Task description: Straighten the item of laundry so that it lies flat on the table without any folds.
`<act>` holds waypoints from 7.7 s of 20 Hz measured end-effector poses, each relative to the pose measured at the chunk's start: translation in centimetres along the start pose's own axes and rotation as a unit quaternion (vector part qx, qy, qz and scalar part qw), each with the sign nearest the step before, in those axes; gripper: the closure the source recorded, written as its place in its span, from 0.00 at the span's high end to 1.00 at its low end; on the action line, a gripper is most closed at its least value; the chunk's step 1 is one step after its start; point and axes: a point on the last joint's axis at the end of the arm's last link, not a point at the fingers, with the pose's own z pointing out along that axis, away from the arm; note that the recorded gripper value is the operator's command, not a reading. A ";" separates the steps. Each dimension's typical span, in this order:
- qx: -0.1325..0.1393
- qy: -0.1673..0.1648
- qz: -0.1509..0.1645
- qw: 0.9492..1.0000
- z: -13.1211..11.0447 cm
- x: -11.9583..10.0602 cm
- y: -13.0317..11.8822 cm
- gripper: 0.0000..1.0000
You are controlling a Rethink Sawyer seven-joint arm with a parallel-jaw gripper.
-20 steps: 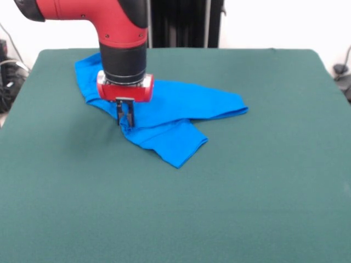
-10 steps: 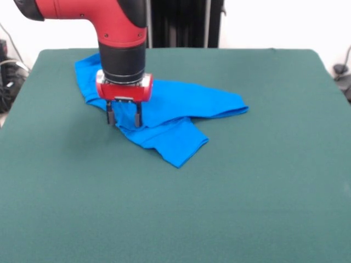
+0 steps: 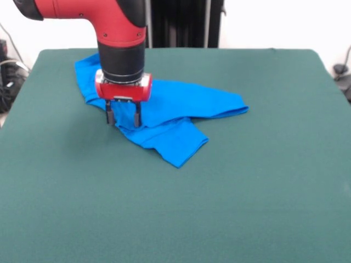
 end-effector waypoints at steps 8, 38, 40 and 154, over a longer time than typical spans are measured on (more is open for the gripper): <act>-0.002 0.003 0.002 1.000 -0.5 0.2 0.2 1.00; 0.023 0.020 -0.029 0.999 -3.0 2.5 2.9 1.00; 0.025 0.025 -0.030 0.999 -2.6 2.9 2.9 1.00; 0.037 -0.027 0.025 0.999 -10.9 23.6 7.8 1.00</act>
